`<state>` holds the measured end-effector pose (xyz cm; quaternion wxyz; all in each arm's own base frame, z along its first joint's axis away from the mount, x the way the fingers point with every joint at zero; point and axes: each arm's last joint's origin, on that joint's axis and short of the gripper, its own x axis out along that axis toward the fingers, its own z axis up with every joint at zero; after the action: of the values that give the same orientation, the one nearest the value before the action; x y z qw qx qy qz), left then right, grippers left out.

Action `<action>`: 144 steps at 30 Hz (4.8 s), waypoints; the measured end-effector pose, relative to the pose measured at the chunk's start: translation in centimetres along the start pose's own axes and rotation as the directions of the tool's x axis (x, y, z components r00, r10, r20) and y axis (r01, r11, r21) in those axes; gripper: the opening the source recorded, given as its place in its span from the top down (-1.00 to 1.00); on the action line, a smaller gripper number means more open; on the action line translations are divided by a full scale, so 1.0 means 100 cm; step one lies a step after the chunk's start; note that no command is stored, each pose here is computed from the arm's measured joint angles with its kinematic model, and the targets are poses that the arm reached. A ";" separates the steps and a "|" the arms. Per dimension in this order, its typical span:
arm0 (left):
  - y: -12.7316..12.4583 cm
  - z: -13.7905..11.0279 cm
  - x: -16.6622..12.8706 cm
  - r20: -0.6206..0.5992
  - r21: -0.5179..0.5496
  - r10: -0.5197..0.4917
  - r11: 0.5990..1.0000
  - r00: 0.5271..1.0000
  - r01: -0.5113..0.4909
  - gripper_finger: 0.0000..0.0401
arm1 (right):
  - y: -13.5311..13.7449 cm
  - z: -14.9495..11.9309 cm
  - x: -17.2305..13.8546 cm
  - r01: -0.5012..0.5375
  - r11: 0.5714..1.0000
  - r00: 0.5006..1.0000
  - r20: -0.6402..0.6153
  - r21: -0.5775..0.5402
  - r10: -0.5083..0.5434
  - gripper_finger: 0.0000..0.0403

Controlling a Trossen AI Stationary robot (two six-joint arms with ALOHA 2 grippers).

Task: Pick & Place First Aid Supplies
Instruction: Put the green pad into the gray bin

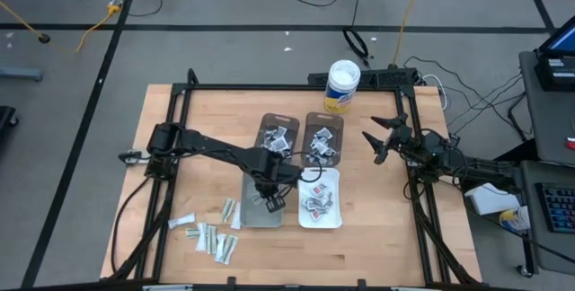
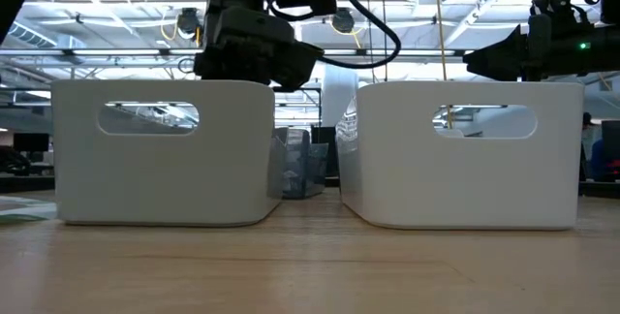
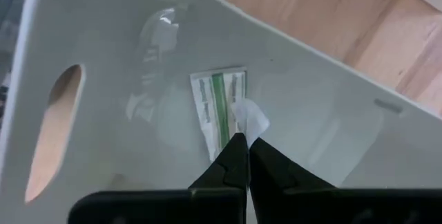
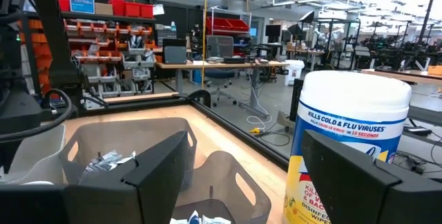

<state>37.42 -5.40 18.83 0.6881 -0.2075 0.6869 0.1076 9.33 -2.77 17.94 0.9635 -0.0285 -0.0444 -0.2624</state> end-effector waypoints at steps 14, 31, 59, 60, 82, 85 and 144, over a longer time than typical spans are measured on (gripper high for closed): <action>-0.002 -0.003 -0.008 -0.003 0.025 -0.033 0.999 0.999 0.033 -0.16 | 0.000 0.000 0.000 0.000 1.000 1.000 0.000 0.000 0.000 -0.38; 0.008 -0.043 -0.082 0.052 -0.484 -0.098 0.868 0.994 0.111 -0.52 | 0.000 0.000 0.000 0.000 1.000 1.000 0.000 0.000 0.000 -0.38; -0.002 -0.153 -0.045 -0.040 -0.642 -0.113 0.764 0.993 0.061 -0.49 | 0.000 0.000 0.000 0.000 1.000 1.000 0.000 0.000 0.000 -0.38; -0.001 -0.157 -0.044 -0.044 -0.647 -0.110 0.760 0.993 0.055 -0.49 | 0.000 0.000 0.000 0.000 1.000 1.000 0.000 0.000 0.000 -0.38; -0.004 -0.154 0.036 -0.076 -0.646 -0.073 0.763 0.994 0.006 -0.49 | 0.000 0.000 0.000 0.000 1.000 1.000 0.000 -0.001 0.000 -0.38; -0.001 -0.155 0.041 -0.062 -0.635 -0.059 0.773 0.996 0.006 -0.49 | 0.000 0.000 0.000 0.000 1.000 1.000 -0.001 0.000 0.000 -0.38; 0.008 -0.157 0.027 -0.141 -0.629 -0.026 0.774 0.990 -0.070 0.97 | 0.000 0.000 0.000 -0.001 1.000 1.000 -0.004 -0.002 0.001 -0.38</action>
<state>23.02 -11.87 16.51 0.5265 -0.4256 0.6603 0.3251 9.36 -2.78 17.90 0.9636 -0.0287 -0.0423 -0.2623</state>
